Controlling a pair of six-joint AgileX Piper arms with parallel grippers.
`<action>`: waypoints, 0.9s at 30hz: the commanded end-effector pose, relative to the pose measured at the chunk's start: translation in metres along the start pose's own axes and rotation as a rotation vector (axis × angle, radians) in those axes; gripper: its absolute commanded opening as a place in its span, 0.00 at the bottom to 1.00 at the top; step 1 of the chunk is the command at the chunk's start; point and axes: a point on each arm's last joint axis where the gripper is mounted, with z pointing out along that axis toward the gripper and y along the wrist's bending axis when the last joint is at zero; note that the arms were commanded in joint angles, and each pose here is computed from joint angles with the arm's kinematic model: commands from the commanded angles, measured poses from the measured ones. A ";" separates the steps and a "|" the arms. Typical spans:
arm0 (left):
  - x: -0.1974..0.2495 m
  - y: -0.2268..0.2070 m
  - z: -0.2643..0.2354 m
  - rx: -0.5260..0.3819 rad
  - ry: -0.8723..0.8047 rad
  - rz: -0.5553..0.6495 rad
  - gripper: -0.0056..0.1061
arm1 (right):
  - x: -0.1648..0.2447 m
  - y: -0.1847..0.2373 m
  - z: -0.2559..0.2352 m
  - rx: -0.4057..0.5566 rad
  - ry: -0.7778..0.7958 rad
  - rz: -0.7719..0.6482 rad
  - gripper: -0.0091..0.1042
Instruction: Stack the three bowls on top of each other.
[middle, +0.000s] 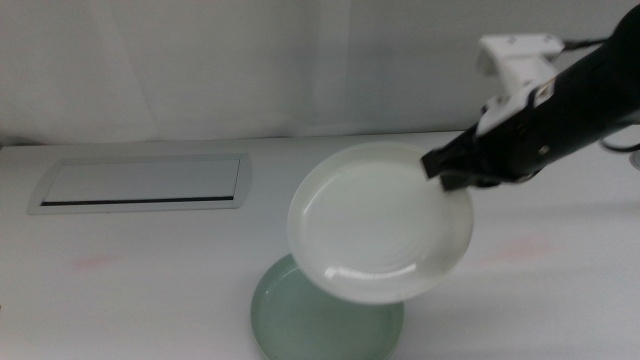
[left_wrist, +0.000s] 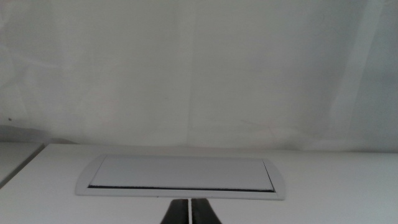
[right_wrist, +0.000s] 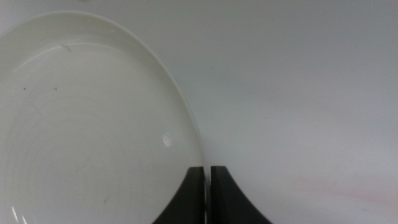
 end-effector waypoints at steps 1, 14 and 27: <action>0.001 0.000 0.000 -0.003 0.001 -0.003 0.02 | 0.007 0.007 0.020 -0.012 0.009 0.010 0.06; 0.002 0.000 0.000 -0.004 0.008 -0.003 0.02 | 0.030 0.034 0.114 -0.035 0.150 -0.020 0.06; 0.002 0.000 0.000 -0.003 0.006 -0.003 0.02 | 0.040 0.028 0.146 -0.019 0.200 -0.003 0.06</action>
